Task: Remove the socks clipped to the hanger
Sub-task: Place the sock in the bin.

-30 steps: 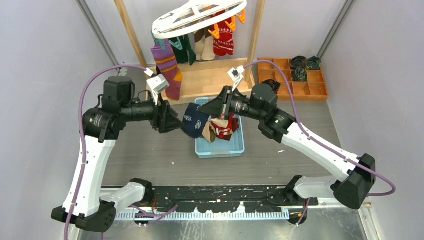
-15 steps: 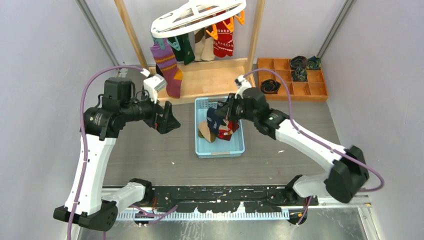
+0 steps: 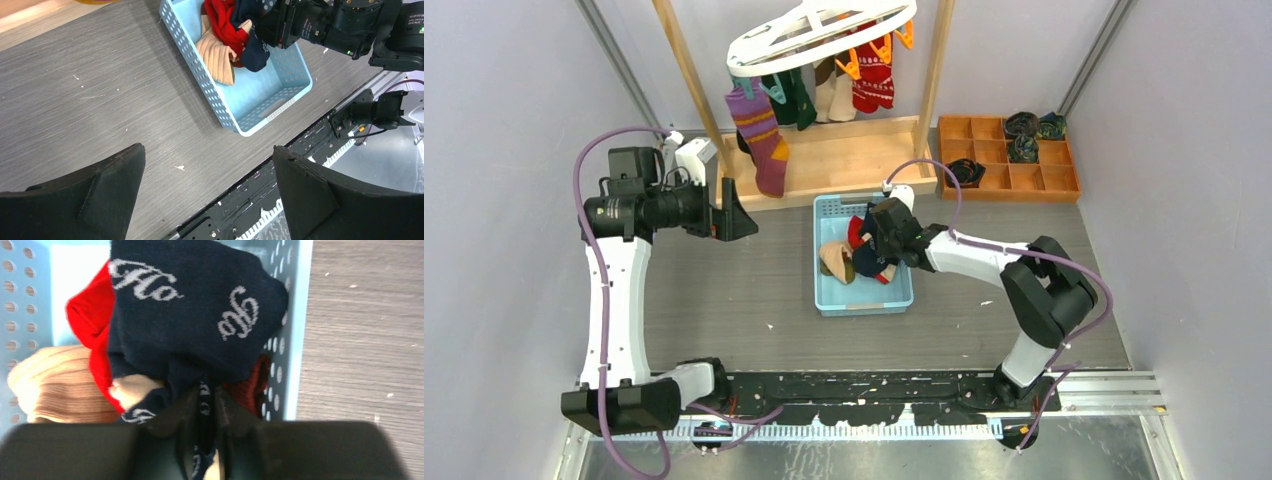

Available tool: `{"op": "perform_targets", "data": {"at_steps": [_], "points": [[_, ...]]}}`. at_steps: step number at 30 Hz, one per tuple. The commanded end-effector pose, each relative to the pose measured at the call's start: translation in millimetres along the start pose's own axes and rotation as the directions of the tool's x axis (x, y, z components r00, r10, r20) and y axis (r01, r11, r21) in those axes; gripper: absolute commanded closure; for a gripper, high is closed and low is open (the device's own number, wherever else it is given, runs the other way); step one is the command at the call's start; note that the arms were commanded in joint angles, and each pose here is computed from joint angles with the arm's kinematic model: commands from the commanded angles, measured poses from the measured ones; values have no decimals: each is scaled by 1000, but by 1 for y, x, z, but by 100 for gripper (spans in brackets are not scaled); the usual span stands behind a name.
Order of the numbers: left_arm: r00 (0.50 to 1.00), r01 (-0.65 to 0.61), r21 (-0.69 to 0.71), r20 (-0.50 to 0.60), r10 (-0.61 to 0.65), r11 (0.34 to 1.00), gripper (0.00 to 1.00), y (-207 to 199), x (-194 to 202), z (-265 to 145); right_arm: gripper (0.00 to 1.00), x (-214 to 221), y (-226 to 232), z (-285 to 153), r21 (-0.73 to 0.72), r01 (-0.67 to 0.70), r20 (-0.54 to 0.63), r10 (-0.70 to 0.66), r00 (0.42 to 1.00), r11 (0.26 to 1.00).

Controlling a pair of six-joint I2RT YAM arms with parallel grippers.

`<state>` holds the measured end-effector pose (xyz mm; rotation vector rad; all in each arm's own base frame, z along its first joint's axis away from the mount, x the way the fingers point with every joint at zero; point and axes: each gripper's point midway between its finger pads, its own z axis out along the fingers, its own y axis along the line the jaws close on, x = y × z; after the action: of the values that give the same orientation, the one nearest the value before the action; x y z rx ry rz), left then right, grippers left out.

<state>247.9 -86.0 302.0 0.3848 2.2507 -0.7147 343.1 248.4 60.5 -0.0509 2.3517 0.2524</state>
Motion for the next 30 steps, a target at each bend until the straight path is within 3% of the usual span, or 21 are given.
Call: {"op": "perform_targets", "data": {"at_steps": [1,3,7,12,18,25,30], "points": [[1000,-5,42,28,4,999,0,-5,-6,-2,57,-36,-5,-16,82,22,124,-32,992,996],[999,-10,37,37,8,999,0,-5,-7,-4,38,-49,-1,-39,41,3,165,-10,986,999],[999,-6,43,43,4,999,0,-7,-10,-8,31,-83,10,-91,-63,-37,238,51,970,997],[999,7,50,52,-10,999,0,-8,-14,-8,45,-92,38,-121,-238,-67,211,119,970,969],[998,24,46,50,-27,999,0,-6,-13,-6,64,-59,63,-82,-332,-121,67,151,986,935],[998,17,39,58,-19,999,0,-7,-13,-10,67,-17,45,-13,-251,-190,-65,180,982,949],[998,11,38,58,-13,999,0,-7,-12,-12,69,-2,41,-5,-225,-186,-101,167,981,956]]}}
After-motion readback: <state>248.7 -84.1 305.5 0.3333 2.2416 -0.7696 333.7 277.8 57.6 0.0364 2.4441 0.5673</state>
